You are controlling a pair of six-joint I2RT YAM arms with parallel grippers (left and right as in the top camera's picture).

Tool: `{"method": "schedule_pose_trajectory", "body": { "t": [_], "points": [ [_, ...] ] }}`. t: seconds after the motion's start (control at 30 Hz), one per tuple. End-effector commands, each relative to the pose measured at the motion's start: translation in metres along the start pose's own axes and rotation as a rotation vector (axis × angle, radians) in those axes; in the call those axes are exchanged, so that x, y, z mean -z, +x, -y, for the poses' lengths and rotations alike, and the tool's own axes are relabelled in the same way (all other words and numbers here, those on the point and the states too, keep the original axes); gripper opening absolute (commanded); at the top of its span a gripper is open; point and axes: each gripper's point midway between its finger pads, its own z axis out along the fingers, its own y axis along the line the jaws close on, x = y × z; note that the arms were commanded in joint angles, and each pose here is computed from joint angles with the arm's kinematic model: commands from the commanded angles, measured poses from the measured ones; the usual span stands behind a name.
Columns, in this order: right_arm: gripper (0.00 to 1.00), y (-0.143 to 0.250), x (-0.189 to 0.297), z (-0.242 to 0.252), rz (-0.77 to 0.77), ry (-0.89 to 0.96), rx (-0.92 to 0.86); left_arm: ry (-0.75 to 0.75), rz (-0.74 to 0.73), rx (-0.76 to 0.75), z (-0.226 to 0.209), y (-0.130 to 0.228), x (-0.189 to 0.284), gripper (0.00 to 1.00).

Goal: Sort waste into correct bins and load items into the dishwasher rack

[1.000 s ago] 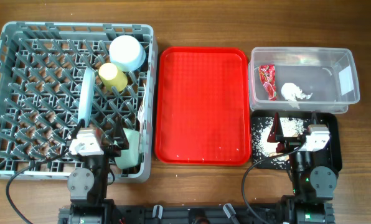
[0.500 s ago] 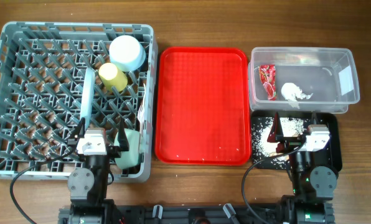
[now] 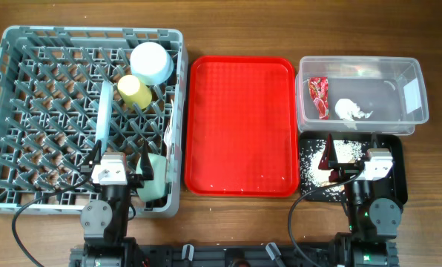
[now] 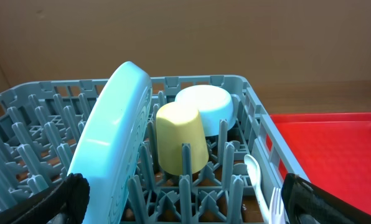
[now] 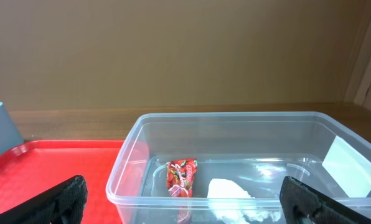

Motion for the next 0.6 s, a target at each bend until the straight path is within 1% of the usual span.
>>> {"method": "schedule_pose_trajectory", "body": {
  "t": [0.0,0.57],
  "points": [
    [1.0,-0.0028,0.0007,0.0032,0.014,0.017,0.015,-0.034,0.001,-0.016,-0.0091,0.0008,0.0004,1.0],
    [1.0,-0.0028,0.0007,0.0032,0.014,0.017,0.015,-0.048,0.0,-0.015,-0.0125,0.0012,0.0004,1.0]
  ]
}}
